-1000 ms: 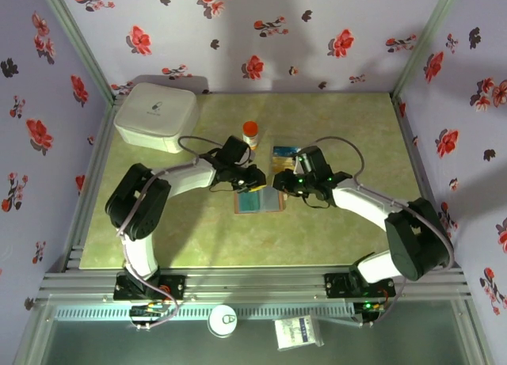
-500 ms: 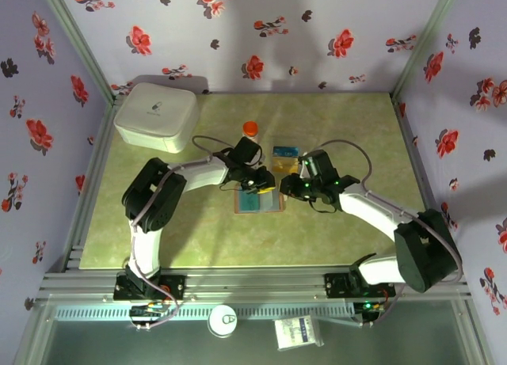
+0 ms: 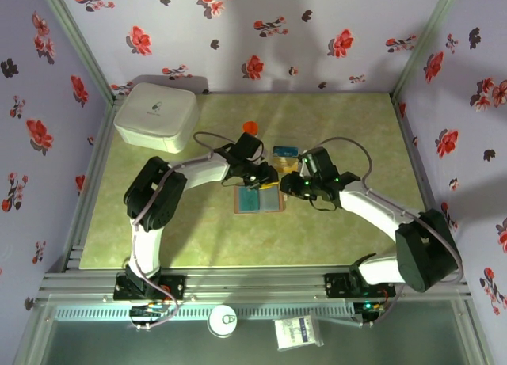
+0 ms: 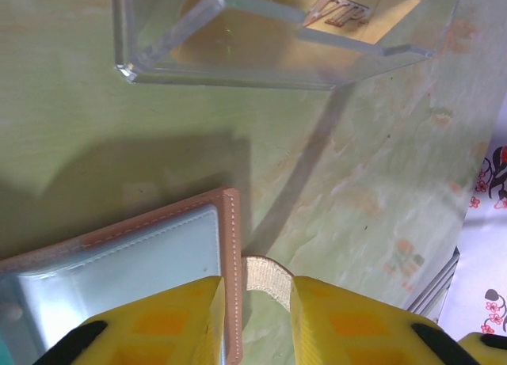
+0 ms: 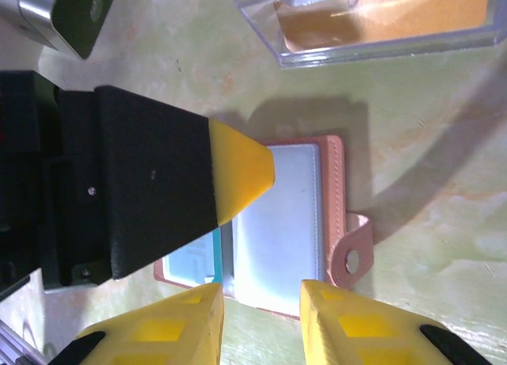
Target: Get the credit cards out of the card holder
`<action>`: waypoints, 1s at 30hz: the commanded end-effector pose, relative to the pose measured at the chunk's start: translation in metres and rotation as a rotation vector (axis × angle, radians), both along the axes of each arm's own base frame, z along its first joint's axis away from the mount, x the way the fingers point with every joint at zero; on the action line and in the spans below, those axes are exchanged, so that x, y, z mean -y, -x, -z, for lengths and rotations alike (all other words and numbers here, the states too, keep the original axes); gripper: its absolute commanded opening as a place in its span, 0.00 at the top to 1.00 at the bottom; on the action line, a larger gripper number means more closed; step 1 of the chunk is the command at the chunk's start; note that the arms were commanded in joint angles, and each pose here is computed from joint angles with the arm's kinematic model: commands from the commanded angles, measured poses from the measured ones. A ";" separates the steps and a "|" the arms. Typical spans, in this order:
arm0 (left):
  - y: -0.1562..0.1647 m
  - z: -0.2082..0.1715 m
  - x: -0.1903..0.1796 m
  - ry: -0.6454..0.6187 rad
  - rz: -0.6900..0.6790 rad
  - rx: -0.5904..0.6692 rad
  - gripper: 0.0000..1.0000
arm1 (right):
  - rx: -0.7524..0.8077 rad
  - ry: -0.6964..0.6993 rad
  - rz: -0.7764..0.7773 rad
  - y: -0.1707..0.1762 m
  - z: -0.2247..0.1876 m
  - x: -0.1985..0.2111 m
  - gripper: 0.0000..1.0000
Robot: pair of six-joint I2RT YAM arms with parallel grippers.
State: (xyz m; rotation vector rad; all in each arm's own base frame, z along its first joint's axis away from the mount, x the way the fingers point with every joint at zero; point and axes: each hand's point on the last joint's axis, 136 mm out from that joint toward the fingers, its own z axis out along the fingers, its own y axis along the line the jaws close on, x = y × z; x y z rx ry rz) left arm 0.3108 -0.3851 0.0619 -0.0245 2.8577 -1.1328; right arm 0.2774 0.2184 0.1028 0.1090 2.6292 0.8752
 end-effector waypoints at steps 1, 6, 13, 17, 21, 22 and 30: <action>-0.002 -0.018 -0.014 0.015 0.000 0.031 0.73 | -0.002 -0.016 -0.007 -0.009 -0.004 -0.006 0.69; 0.000 -0.021 -0.039 0.006 -0.039 0.044 0.73 | -0.027 -0.047 -0.022 -0.016 0.001 -0.020 0.69; 0.008 -0.018 -0.081 -0.011 -0.098 0.048 0.73 | -0.057 -0.048 -0.083 -0.021 0.010 -0.055 0.70; 0.014 -0.016 -0.102 -0.013 -0.134 0.047 0.73 | -0.072 -0.045 -0.128 -0.023 0.016 -0.081 0.70; 0.018 -0.014 -0.114 -0.010 -0.160 0.048 0.73 | -0.085 -0.043 -0.158 -0.023 0.021 -0.099 0.70; 0.018 -0.014 -0.116 -0.007 -0.165 0.050 0.73 | -0.091 -0.043 -0.160 -0.023 0.023 -0.103 0.70; 0.019 -0.005 -0.117 0.006 -0.165 0.032 0.75 | -0.107 -0.034 -0.160 -0.021 0.028 -0.107 0.70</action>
